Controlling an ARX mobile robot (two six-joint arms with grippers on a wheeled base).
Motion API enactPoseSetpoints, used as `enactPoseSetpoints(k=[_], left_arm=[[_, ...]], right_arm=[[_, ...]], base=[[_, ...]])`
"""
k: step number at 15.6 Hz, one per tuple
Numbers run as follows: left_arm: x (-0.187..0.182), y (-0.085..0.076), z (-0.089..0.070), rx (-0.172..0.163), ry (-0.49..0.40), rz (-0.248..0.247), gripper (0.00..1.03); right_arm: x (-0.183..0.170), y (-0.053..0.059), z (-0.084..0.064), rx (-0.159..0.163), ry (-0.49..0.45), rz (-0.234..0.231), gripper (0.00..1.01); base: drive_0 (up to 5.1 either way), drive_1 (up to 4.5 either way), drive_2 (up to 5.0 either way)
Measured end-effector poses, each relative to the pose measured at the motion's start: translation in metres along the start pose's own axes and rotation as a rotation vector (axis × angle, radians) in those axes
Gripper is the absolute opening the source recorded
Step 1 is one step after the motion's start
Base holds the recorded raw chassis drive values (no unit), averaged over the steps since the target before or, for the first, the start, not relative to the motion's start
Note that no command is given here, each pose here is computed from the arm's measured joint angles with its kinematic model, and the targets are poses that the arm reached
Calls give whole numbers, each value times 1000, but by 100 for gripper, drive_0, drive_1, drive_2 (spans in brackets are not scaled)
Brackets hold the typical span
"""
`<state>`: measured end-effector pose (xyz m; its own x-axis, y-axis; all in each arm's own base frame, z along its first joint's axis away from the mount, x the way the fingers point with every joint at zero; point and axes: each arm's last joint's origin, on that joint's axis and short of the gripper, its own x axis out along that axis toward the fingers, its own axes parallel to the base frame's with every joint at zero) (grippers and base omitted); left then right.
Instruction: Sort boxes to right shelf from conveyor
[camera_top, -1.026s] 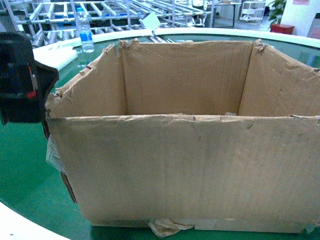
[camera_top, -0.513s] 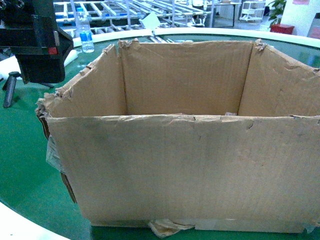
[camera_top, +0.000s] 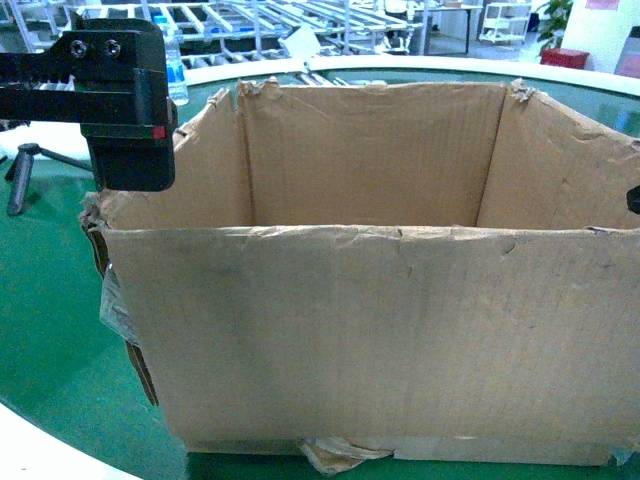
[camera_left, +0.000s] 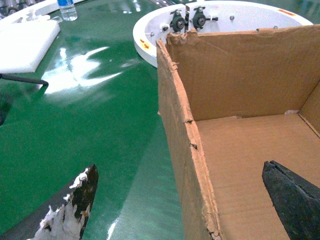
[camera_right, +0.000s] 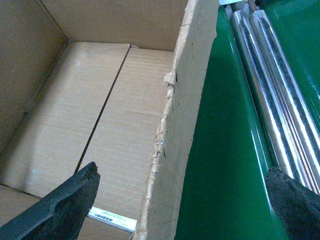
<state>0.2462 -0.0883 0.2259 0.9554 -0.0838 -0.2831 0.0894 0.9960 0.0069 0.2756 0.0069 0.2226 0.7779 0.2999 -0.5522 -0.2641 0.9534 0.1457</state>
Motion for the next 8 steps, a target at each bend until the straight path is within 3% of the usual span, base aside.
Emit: enactPoseSetpoints(k=[4, 5, 8], left_arm=[[6, 0, -10, -3, 95, 72, 98], [8, -1, -9, -20, 78, 64, 98], [21, -9, -6, -16, 116, 56, 98]], right_arm=[[0, 0, 0, 0, 0, 0, 98], [0, 0, 0, 0, 0, 0, 98], [0, 0, 0, 0, 0, 0, 98]], base=[[0, 0, 0], [0, 0, 0], [0, 0, 0]])
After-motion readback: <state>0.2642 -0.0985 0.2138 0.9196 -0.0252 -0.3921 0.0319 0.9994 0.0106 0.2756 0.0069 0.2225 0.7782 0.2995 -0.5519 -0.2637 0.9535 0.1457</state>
